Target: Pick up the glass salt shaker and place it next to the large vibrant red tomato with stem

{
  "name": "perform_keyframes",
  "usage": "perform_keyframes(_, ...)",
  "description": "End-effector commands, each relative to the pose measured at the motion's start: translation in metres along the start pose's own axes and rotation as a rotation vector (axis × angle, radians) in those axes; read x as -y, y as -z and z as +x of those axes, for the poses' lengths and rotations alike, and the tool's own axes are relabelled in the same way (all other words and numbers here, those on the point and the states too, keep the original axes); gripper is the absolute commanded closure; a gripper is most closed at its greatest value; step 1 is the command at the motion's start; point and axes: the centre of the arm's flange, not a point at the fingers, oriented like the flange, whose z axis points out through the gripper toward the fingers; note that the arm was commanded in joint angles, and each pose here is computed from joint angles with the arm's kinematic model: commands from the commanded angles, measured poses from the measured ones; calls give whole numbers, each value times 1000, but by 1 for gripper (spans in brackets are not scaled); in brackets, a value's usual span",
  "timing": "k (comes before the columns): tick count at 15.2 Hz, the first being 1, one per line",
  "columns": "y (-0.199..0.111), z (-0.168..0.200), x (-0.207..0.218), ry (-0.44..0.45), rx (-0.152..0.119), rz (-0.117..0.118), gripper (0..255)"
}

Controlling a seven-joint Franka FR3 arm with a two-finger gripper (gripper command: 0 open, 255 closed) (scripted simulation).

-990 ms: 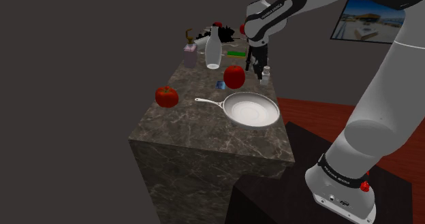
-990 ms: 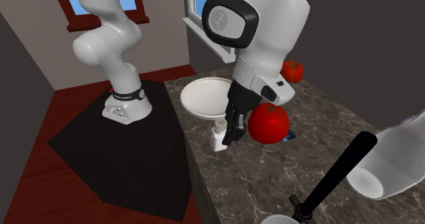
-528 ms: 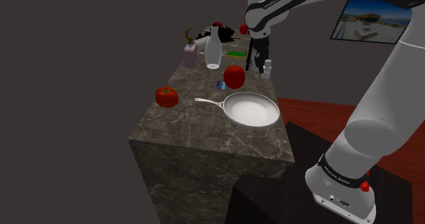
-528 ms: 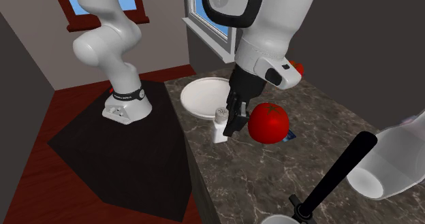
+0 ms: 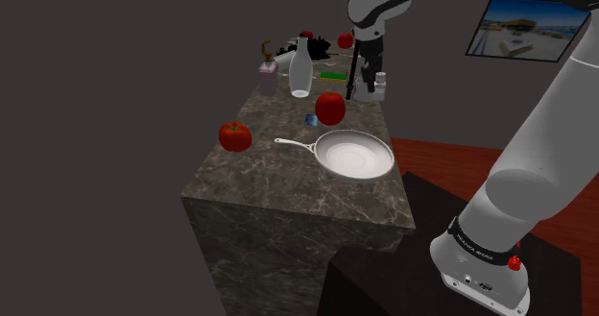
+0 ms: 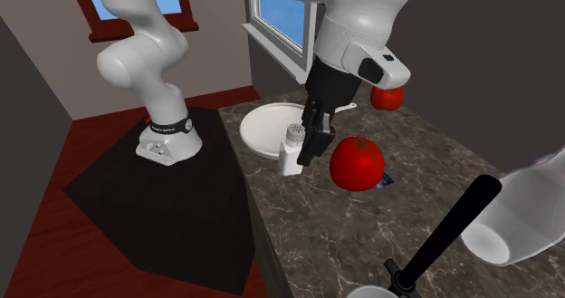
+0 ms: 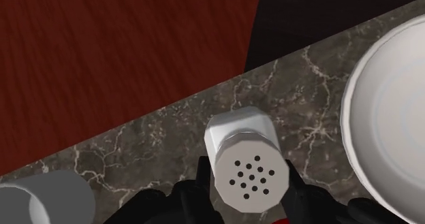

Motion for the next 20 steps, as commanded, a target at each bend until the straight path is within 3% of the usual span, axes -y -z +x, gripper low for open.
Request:
perform_keyframes(1,10,-3,-1,0,0,0,255)
perform_keyframes(9,47,-13,-4,0,0,0,255)
perform_keyframes(20,75,43,127,0,0,0,255)
